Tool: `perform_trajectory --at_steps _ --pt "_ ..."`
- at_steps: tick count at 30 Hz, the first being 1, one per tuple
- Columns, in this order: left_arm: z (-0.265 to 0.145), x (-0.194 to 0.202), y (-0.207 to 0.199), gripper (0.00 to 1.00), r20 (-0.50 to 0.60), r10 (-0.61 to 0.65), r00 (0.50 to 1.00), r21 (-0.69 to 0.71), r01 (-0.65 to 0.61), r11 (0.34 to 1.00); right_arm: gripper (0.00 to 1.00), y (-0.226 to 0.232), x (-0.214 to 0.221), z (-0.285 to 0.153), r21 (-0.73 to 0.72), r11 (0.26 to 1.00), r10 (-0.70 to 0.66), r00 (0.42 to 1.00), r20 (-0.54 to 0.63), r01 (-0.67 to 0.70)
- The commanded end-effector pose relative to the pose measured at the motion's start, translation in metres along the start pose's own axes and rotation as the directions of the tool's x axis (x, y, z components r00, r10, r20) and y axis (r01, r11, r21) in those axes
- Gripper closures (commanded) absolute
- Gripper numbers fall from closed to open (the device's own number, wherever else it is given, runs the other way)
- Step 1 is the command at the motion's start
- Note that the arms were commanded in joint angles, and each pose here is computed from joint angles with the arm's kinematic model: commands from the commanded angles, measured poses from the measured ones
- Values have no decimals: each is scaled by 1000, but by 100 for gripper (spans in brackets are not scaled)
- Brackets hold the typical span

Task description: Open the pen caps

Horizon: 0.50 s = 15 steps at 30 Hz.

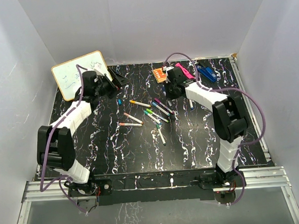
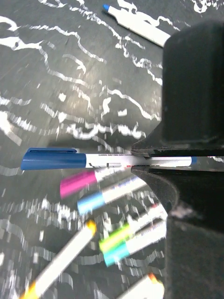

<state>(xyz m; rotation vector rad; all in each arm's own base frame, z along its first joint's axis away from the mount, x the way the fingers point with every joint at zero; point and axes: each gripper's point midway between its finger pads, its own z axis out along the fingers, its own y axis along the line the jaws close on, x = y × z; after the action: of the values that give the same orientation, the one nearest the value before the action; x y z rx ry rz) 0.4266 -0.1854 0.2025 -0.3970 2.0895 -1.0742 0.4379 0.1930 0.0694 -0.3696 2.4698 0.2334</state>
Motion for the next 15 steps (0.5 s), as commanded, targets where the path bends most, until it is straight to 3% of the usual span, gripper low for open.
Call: perform_trajectory --at_steps 1,8,15 --pt "7 10 -26 9 -70 -55 996 190 68 979 100 58 -54 -57 -187 982 19 977 212 22" --pt "15 10 -40 12 -77 -66 995 247 83 966 100 95 -57 -97 -320 947 59 966 253 26" --pt "23 22 -48 18 -106 -59 993 261 85 962 100 120 -57 -107 -399 915 56 967 248 50"
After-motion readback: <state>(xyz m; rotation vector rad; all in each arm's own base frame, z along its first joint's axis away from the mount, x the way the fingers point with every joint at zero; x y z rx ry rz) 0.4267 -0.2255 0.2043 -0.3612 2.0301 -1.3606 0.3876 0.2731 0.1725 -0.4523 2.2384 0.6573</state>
